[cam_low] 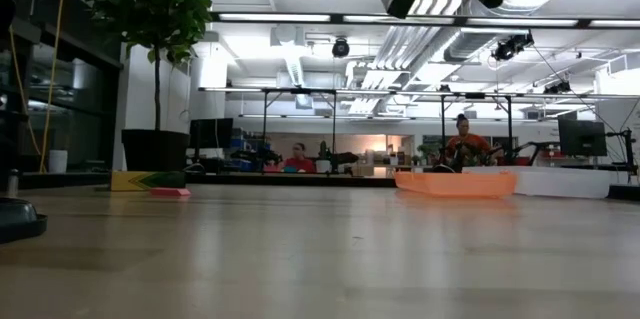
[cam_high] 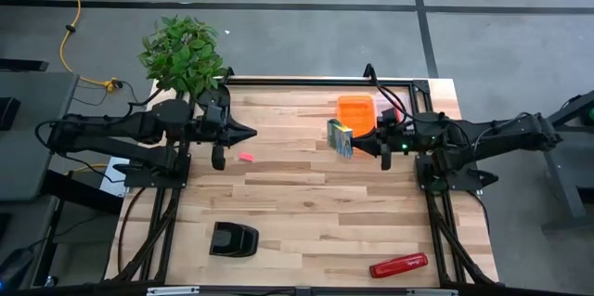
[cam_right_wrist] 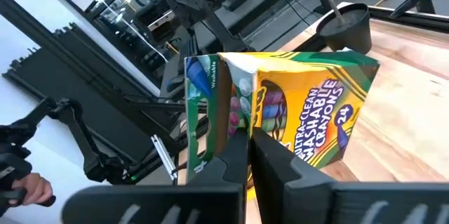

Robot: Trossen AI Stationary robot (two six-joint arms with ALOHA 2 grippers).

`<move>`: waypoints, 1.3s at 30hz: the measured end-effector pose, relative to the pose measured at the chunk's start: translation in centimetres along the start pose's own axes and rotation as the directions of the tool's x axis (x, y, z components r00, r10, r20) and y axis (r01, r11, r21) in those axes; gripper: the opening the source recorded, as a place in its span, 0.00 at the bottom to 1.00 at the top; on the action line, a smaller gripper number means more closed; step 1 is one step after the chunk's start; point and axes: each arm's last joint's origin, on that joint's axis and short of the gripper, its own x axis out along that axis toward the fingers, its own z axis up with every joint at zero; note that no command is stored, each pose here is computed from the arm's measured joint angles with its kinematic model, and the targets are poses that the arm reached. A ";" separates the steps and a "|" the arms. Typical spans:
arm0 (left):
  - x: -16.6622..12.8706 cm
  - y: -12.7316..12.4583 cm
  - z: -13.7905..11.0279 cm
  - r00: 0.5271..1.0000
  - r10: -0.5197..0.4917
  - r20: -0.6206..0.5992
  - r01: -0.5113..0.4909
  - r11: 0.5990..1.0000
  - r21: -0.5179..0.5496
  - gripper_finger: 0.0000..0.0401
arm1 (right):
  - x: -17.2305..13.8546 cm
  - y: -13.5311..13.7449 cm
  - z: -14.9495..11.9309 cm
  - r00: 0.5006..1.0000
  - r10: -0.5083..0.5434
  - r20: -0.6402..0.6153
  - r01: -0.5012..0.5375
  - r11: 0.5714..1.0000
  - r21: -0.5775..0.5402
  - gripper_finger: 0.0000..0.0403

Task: Pack school essentials
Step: Put the bottom yellow crayon box into the orange supply box

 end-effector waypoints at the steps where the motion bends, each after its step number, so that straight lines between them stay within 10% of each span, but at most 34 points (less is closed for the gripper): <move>1: -0.1 0.0 0.1 1.000 0.000 0.005 0.000 1.000 0.000 0.00 | 0.1 0.0 0.0 1.000 -0.007 0.002 0.007 1.000 0.013 0.00; 10: -1.4 0.0 0.7 0.998 -0.006 0.062 0.005 1.000 0.006 0.00 | -0.5 -0.7 0.0 0.964 -0.254 -0.081 0.259 0.964 0.064 0.00; 19: -1.7 0.0 0.9 0.997 -0.002 0.073 0.002 1.000 0.005 0.00 | -5.2 -2.8 1.7 0.580 -0.719 -0.383 0.653 0.691 -0.310 0.00; 23: -1.7 0.0 0.9 0.997 -0.002 0.073 0.002 1.000 0.005 0.00 | -5.7 -5.2 0.6 0.474 -0.738 -0.480 0.605 0.669 -0.431 0.00; 31: -1.7 0.0 0.9 0.997 -0.002 0.073 0.002 1.000 0.005 0.00 | -4.2 -10.5 -0.4 0.585 -0.659 -0.473 0.356 0.732 -0.581 0.00; 39: -1.7 0.0 0.9 0.997 -0.002 0.072 0.005 0.999 -0.040 0.00 | -5.9 -14.4 -0.4 0.505 -0.727 -0.466 0.287 0.650 -0.703 0.00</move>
